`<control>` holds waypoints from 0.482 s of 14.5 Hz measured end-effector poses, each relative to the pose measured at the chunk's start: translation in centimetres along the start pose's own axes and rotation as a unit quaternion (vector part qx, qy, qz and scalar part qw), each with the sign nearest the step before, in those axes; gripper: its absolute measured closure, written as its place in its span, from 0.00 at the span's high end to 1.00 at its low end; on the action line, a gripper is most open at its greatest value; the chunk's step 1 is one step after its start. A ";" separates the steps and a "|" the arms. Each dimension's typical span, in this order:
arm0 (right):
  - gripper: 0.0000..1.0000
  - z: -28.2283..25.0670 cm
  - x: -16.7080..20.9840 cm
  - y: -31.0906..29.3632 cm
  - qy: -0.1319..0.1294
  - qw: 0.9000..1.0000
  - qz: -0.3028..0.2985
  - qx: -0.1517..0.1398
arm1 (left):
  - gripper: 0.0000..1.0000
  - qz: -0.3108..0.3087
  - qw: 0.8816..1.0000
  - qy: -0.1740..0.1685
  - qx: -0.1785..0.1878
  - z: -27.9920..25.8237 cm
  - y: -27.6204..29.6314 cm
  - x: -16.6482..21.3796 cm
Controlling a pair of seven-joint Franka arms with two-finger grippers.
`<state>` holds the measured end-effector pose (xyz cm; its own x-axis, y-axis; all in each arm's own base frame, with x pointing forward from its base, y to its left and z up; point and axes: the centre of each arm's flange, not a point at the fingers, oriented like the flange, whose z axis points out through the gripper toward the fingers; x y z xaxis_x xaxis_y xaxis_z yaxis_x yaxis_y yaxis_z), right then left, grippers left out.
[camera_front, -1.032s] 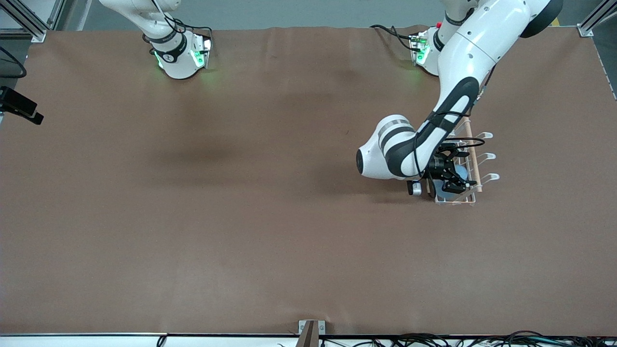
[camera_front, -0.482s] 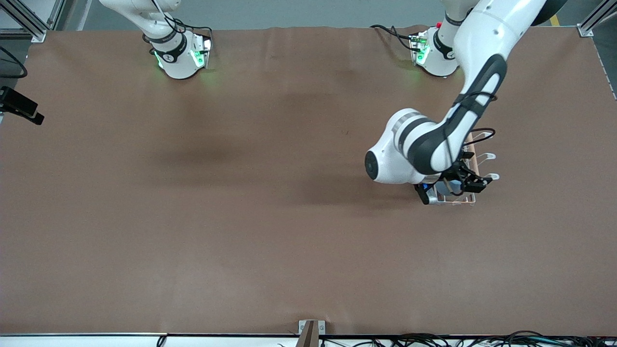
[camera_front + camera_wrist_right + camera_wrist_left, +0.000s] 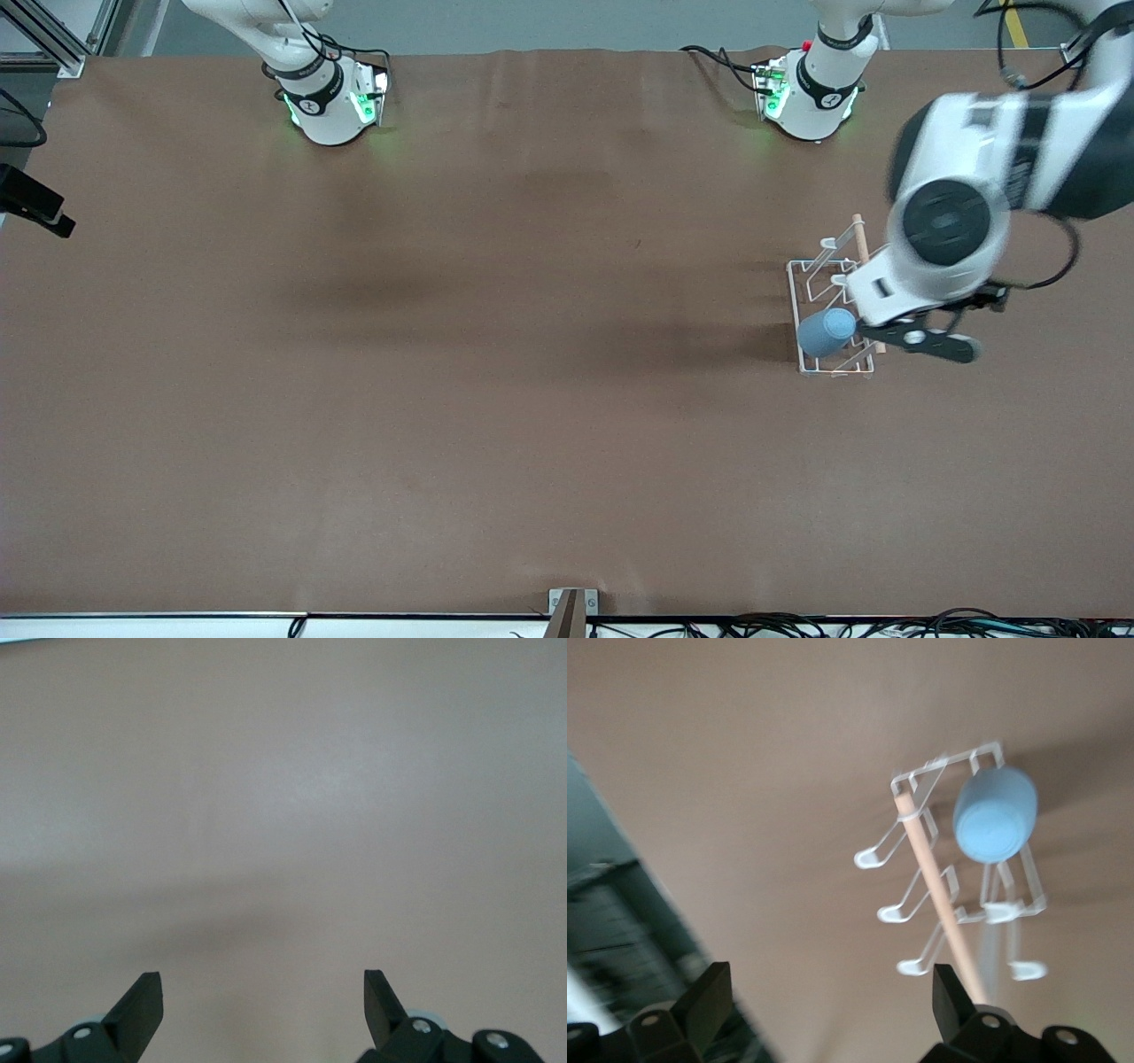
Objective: Hang cup on cup holder
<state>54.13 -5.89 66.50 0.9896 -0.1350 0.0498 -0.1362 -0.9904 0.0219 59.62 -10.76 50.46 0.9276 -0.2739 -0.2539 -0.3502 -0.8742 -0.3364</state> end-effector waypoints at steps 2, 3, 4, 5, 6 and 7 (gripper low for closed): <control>1.00 0.0 0.0 -0.1 0.000 1.000 0.000 0.001 | 1.00 -0.047 0.996 0.041 -0.059 -1.9 -3.4 -2.0; 1.00 0.1 0.0 0.0 0.000 1.000 0.000 0.001 | 1.00 -0.069 0.992 0.056 -0.089 -2.7 -4.8 -3.0; 1.00 0.1 0.0 0.0 0.000 1.000 0.000 0.001 | 1.00 -0.089 0.987 0.068 -0.117 -3.1 -6.2 -4.1; 1.00 0.1 0.0 0.0 0.000 1.000 0.000 0.001 | 1.00 -0.105 0.982 0.076 -0.141 -3.4 -7.5 -5.4; 1.00 0.1 0.0 -0.1 0.000 1.000 0.000 0.001 | 1.00 -0.117 0.977 0.081 -0.157 -3.6 -8.3 -6.6; 1.00 0.1 0.0 -0.1 0.000 1.000 0.000 0.001 | 1.00 -0.126 0.974 0.087 -0.166 -4.0 -8.9 -7.7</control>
<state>54.19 -5.81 66.40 0.9896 -0.1347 0.0498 -0.1358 -0.9905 0.0207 56.08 -2.46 59.01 0.9968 -0.0727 -0.0335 -0.0743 -0.9960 -0.0495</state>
